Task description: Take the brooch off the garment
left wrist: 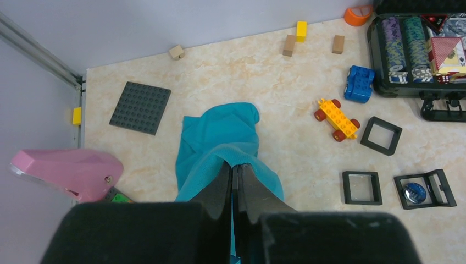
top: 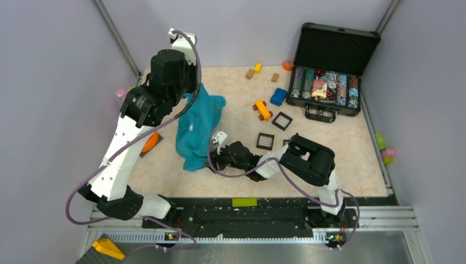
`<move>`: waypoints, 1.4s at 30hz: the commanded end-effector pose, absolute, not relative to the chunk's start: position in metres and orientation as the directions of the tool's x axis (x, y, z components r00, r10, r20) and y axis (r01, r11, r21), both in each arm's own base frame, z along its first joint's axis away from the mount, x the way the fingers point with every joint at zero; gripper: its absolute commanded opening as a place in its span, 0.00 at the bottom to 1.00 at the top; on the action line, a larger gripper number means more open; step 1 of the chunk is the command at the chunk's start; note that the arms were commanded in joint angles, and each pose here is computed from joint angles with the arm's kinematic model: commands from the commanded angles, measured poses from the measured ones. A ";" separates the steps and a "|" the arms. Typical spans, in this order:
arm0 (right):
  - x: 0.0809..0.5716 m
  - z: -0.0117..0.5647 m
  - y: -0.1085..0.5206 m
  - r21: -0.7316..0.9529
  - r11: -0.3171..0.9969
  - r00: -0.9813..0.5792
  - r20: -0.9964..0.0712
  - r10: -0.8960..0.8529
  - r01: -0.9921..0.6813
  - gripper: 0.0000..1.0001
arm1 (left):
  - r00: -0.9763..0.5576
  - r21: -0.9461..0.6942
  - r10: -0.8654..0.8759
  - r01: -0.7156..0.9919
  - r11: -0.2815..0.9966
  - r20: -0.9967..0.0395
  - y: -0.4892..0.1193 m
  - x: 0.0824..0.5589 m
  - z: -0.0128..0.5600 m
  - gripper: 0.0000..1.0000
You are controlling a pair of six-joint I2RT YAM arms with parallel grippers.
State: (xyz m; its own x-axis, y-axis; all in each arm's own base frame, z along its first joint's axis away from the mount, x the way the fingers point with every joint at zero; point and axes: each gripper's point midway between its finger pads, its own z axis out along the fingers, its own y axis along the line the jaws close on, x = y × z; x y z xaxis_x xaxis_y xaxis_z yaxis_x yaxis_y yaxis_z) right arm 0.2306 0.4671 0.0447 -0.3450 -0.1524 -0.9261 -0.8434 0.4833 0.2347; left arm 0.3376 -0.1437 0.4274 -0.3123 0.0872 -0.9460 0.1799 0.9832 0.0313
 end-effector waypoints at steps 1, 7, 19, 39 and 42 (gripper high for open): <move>0.228 0.067 0.492 0.242 0.434 -0.313 -0.945 -0.099 -0.868 0.44 | -0.262 0.025 0.062 0.143 0.989 -0.963 -0.134 0.341 0.447 0.00; 0.248 0.136 0.458 0.257 0.506 -0.309 -0.951 -0.020 -0.824 0.00 | -0.293 0.088 0.081 -0.012 0.996 -0.953 -0.092 0.360 0.437 0.00; 0.323 0.359 0.355 0.182 0.576 -0.204 -0.979 0.027 -0.797 0.00 | -0.150 0.044 0.000 -0.292 0.955 -0.989 0.002 0.372 0.508 0.00; 0.399 0.590 0.246 0.128 0.778 0.112 -0.962 0.247 -0.615 0.00 | 0.116 0.019 0.085 -0.481 0.876 -0.990 0.051 0.321 0.584 0.00; 0.402 0.592 0.238 0.134 0.791 0.119 -0.960 0.252 -0.597 0.00 | 0.096 0.031 0.089 -0.484 0.874 -0.991 0.051 0.323 0.577 0.00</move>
State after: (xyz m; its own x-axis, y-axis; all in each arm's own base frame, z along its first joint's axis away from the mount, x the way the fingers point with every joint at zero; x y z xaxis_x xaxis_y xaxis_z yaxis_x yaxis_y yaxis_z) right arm 0.4030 0.2589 0.5662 0.0599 0.2103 -0.9758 -0.6378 0.7601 0.1246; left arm 0.3255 0.0438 0.5701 0.0626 0.0790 -0.9949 -0.4501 0.8919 0.0425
